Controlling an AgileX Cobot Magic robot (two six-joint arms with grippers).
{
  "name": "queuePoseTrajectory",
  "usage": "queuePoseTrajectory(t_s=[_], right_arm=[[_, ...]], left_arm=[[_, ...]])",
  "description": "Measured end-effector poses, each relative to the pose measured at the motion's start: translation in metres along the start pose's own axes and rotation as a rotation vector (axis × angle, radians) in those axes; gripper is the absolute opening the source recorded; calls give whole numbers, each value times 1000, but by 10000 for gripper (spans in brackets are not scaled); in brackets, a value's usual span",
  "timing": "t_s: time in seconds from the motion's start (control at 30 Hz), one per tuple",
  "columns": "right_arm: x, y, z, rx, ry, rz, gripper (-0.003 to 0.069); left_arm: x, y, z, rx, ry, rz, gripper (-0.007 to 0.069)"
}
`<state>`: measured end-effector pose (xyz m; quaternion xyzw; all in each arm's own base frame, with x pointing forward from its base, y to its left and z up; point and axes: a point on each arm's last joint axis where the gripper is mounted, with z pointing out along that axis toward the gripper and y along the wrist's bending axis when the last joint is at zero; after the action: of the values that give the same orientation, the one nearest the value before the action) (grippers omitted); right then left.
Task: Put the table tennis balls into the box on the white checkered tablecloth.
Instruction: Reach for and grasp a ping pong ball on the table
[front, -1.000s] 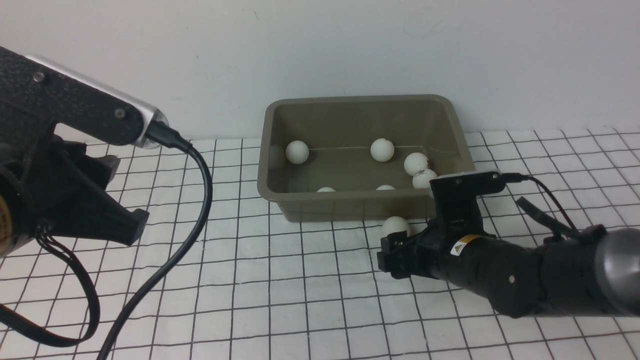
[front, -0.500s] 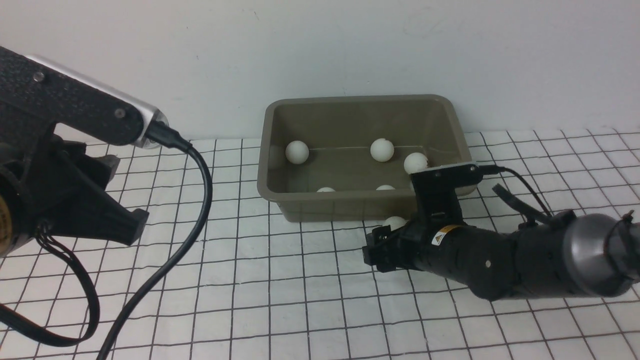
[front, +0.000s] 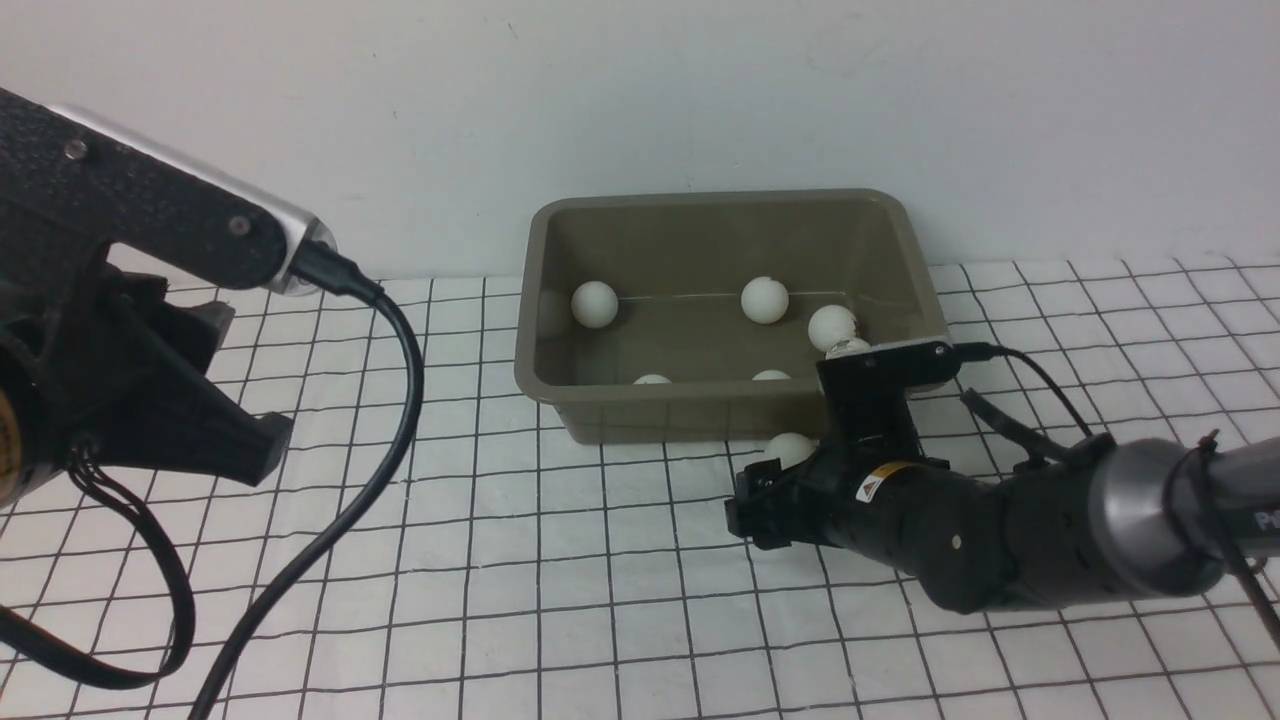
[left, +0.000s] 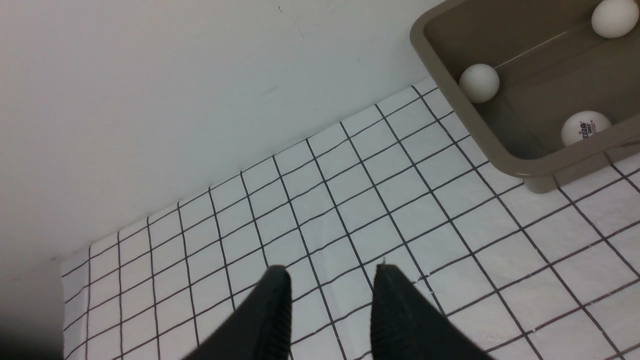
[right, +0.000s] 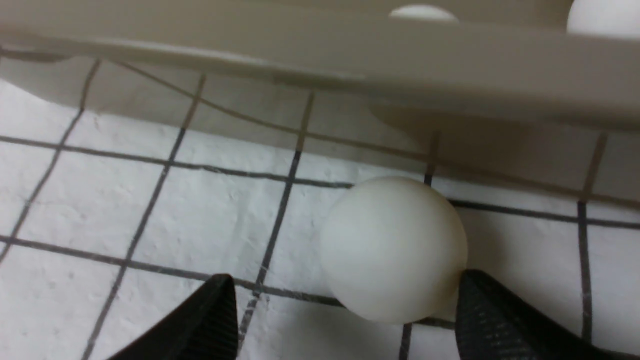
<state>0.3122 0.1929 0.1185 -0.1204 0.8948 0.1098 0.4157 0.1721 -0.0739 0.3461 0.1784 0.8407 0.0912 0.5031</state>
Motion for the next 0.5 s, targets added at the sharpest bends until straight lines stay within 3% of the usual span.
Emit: queuePoseTrajectory(t_s=[0.17,0.3,0.47,0.5], right_arm=[[2,-1,4,13,-17,-3,470],[1,-2,4,17,-32,-3,308],[1,-2,4,16,-30,-16,39],[1,-2,4,15,-28,-19,23]], left_arm=[[0,0,0,-3,-3,5,209],[0,0,0,-3,-3,5,209],[-1,1,0,-9,-7,12,209],[-1,1,0,-11,-8,14,209]])
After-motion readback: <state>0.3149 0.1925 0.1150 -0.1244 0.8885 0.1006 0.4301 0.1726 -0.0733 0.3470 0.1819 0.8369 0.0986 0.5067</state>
